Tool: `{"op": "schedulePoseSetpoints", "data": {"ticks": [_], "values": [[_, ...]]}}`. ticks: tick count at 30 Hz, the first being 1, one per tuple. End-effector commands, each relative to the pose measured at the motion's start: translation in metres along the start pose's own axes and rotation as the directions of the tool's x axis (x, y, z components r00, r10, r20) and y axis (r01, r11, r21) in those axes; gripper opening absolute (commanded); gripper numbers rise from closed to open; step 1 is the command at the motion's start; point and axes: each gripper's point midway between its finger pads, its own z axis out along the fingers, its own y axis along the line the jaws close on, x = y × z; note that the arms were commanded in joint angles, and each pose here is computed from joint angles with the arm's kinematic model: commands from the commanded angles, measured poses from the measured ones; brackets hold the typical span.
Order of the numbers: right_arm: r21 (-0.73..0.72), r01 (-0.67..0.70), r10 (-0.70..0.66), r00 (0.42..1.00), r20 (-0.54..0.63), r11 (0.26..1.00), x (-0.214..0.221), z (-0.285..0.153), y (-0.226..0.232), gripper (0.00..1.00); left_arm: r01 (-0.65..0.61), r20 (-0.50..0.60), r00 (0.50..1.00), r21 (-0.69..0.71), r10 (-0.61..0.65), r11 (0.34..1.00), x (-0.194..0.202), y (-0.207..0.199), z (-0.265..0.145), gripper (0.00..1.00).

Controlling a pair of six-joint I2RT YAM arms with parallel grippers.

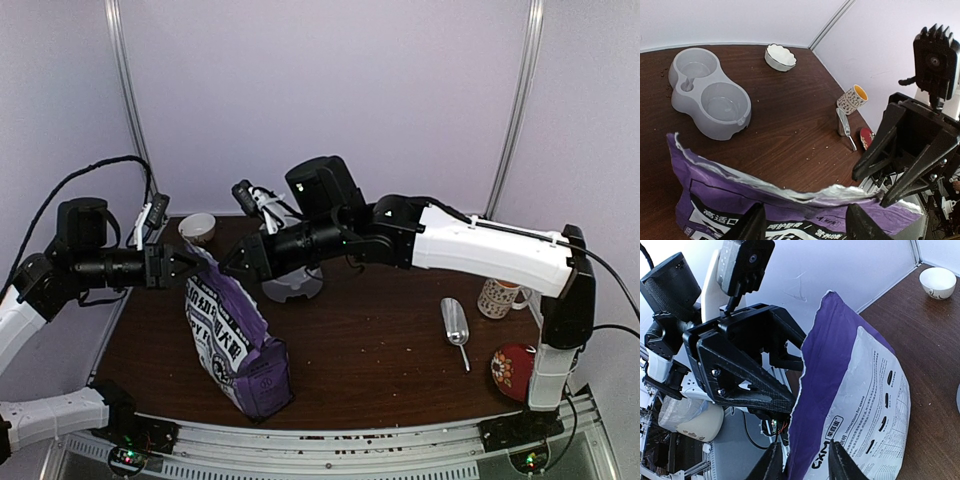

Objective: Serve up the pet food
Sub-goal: Adjust the pet food bag at the corner of the board.

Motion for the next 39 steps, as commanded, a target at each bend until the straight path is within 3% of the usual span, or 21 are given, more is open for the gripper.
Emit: {"op": "schedulePoseSetpoints", "data": {"ticks": [1, 8, 17, 21, 25, 39], "values": [[-0.014, 0.017, -0.016, 0.998, 0.068, 1.000, -0.023, -0.021, 0.011, 0.34, -0.028, 0.049, 0.998, 0.008, 0.027, 1.000, -0.014, -0.004, 0.001, 0.58], [-0.011, 0.019, -0.018, 0.997, 0.075, 1.000, -0.026, -0.024, 0.013, 0.35, -0.025, 0.045, 0.999, -0.002, 0.025, 1.000, -0.013, -0.001, 0.003, 0.58], [-0.006, 0.012, -0.012, 0.997, 0.074, 1.000, -0.025, -0.023, 0.011, 0.23, -0.030, 0.044, 0.999, 0.001, 0.030, 1.000, -0.012, -0.002, 0.003, 0.58], [-0.006, 0.013, -0.013, 0.996, 0.086, 1.000, -0.029, -0.025, 0.013, 0.33, -0.032, 0.045, 0.998, 0.002, 0.032, 0.999, -0.011, -0.002, 0.002, 0.58], [-0.011, 0.012, -0.011, 0.996, 0.093, 1.000, -0.033, -0.025, 0.015, 0.34, -0.030, 0.044, 0.999, 0.001, 0.030, 1.000, -0.011, -0.001, 0.002, 0.58], [0.005, 0.000, 0.000, 0.996, 0.085, 1.000, -0.029, -0.021, 0.010, 0.10, -0.028, 0.047, 0.998, -0.002, 0.029, 1.000, -0.007, -0.001, 0.001, 0.58]]}}
